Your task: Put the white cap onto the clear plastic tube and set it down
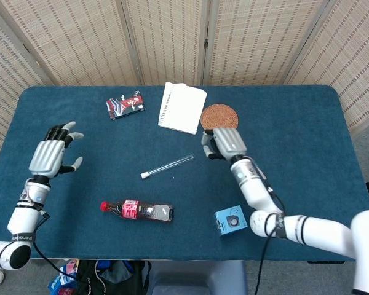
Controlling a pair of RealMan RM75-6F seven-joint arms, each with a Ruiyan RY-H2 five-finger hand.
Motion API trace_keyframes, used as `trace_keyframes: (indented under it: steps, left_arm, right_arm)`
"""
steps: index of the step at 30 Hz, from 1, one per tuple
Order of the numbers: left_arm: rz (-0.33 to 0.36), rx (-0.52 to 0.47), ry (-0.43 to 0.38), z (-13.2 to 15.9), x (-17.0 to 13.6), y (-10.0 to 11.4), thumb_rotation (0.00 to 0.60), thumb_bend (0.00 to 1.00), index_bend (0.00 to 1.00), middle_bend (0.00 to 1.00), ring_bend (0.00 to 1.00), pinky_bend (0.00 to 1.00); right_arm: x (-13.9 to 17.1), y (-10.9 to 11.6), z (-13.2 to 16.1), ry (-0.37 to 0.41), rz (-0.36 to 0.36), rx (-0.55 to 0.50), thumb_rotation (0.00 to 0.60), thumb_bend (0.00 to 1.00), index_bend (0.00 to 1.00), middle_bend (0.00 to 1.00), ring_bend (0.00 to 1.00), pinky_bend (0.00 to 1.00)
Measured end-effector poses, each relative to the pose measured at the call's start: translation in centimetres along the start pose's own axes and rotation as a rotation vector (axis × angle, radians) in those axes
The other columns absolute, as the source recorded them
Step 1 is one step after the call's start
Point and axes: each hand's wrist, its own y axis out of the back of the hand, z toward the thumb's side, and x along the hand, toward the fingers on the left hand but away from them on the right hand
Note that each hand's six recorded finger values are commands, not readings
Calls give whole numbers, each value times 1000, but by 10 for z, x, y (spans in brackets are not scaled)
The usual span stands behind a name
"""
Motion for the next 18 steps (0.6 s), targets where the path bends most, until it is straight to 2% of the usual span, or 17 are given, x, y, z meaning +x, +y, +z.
trace_keyframes:
  steps: [5, 11, 12, 16, 18]
  left_arm:
    - [26, -2, 64, -32, -14, 0, 600, 320, 261, 72, 75, 0]
    - [86, -2, 126, -63, -40, 4, 600, 321, 245, 84, 75, 0]
    - [94, 2, 140, -69, -47, 5, 600, 320, 239, 84, 75, 0]
    - [82, -1, 196, -87, -72, 2, 600, 321, 208, 84, 72, 0]
    - [64, -1, 221, -94, -87, -1, 600, 321, 190, 81, 60, 0]
  right_arm:
    - [46, 34, -45, -9, -133, 59, 600, 444, 578, 788, 803, 1000]
    - [116, 58, -99, -54, -258, 111, 600, 444, 598, 753, 752, 981]
    - [126, 60, -105, -63, -271, 118, 600, 444, 598, 735, 725, 941]
    - [169, 60, -132, -106, -304, 134, 600, 444, 598, 626, 584, 664]
    - [190, 56, -144, -128, -295, 138, 600, 443, 597, 577, 525, 594]
